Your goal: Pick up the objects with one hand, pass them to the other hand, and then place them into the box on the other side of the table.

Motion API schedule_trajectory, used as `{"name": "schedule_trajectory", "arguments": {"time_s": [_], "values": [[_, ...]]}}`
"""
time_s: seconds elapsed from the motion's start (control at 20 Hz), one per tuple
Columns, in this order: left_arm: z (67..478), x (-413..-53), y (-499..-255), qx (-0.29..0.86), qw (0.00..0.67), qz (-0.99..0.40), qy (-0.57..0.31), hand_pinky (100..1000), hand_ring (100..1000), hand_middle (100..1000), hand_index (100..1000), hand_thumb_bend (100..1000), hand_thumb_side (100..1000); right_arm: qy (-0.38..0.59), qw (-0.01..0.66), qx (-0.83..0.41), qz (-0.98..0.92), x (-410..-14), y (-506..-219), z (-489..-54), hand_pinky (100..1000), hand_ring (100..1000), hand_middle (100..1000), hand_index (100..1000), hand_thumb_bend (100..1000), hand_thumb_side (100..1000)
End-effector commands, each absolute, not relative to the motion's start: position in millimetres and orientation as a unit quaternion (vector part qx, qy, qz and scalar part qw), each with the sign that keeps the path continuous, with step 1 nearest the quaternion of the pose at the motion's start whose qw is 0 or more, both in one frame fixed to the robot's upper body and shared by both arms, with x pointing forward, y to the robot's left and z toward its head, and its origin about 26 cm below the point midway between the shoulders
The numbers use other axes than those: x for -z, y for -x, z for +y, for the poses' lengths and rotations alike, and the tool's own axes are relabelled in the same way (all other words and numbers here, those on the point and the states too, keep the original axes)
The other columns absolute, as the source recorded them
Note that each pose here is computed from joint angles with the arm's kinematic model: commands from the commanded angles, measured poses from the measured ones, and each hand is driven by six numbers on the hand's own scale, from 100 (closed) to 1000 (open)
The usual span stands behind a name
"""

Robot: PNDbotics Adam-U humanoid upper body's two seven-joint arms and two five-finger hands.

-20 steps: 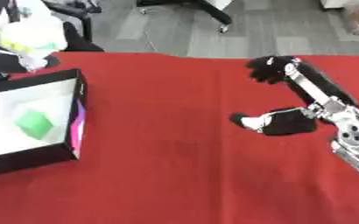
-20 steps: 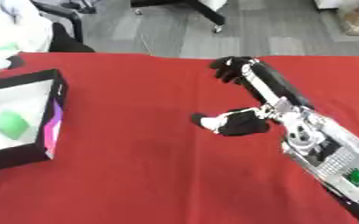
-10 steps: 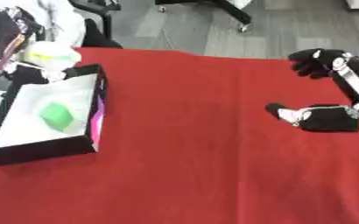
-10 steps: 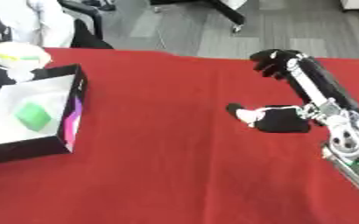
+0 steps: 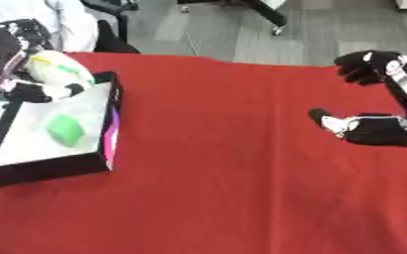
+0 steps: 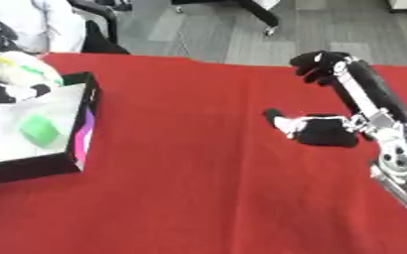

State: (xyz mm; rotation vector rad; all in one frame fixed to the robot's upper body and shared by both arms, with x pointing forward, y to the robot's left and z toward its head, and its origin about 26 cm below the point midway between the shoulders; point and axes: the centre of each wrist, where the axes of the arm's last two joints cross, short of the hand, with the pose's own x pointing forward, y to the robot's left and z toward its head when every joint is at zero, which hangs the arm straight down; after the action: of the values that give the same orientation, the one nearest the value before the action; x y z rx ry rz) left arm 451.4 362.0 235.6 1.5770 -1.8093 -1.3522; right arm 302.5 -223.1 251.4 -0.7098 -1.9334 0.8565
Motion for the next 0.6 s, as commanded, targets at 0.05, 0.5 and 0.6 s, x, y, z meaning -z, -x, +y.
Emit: {"name": "schedule_trajectory", "arguments": {"time_s": [0.05, 0.5, 0.6], "values": [[374.2, -253.6, -448.2, 0.495, 0.195, -0.604, -0.593, 971, 841, 797, 868, 771, 662, 0.295, 0.429, -0.339, -0.783, -260.3, -300.9, -227.2, 765, 731, 682, 796, 505, 222], [376.6, -252.6, -447.5, 0.475, 0.208, -0.607, -0.603, 877, 740, 772, 770, 608, 487, 0.295, 0.430, -0.335, -0.785, -259.3, -300.9, -228.2, 763, 728, 678, 793, 506, 219], [372.7, -254.8, -446.4, 0.449, 0.205, -0.639, -0.589, 806, 689, 755, 756, 513, 332, 0.298, 0.428, -0.336, -0.784, -259.6, -300.8, -229.5, 774, 729, 659, 754, 504, 224]]}}
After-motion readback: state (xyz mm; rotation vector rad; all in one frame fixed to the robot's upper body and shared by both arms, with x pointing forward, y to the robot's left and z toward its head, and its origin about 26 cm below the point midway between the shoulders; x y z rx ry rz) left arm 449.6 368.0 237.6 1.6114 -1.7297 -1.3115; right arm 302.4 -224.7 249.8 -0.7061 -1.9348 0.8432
